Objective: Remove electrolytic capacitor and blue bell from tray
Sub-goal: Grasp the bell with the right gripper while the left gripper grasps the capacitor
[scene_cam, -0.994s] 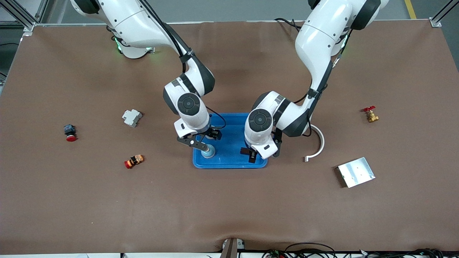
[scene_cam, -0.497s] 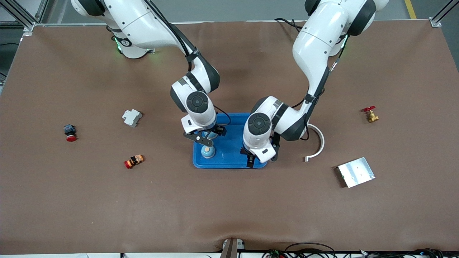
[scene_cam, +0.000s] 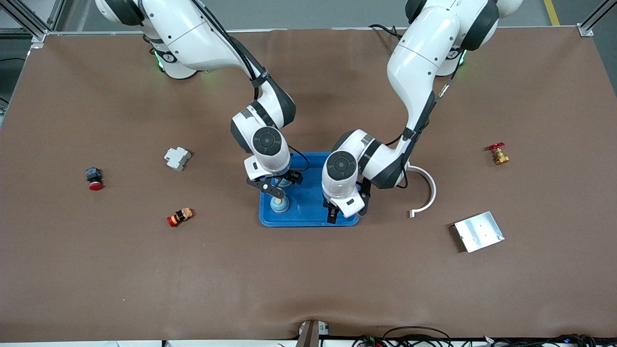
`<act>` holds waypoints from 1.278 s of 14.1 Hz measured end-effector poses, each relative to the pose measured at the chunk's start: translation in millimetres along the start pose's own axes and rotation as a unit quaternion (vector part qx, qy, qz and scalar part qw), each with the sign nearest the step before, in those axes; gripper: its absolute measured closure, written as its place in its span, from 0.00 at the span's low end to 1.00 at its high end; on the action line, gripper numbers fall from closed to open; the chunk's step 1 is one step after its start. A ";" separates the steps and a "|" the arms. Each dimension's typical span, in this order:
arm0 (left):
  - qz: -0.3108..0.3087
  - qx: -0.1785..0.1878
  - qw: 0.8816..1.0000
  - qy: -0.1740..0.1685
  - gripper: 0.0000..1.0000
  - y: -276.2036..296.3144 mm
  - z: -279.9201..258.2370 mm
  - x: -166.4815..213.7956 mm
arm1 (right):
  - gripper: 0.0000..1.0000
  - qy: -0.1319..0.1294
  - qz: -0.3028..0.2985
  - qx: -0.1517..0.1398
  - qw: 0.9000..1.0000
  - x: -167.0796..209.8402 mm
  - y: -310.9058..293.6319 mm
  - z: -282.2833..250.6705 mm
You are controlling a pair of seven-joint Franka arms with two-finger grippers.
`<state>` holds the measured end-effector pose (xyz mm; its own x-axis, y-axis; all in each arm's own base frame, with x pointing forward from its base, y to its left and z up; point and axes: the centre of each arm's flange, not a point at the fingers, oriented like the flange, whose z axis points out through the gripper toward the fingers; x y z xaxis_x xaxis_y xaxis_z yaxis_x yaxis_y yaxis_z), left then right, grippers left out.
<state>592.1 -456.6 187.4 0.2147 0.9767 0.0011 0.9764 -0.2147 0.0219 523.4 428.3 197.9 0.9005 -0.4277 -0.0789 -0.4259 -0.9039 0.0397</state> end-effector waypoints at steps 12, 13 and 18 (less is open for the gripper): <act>0.022 -0.009 1.000 0.017 0.50 -3.8 2.8 -8.1 | 0.00 0.001 0.010 0.001 1.000 0.7 -0.4 11.8; 0.025 -0.010 0.999 0.020 0.59 -3.8 2.9 -8.0 | 0.02 0.001 0.011 0.002 1.000 0.7 -0.6 11.5; 0.041 -0.012 0.999 0.022 0.70 -3.7 2.4 -8.7 | 0.34 0.002 0.011 0.006 1.000 1.2 -2.7 7.1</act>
<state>586.6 -464.2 185.0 0.2915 0.9554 0.0468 0.9550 -0.2934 0.0431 525.0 430.2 190.6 0.8910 -0.4480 -0.0733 -0.4470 -0.8940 0.0301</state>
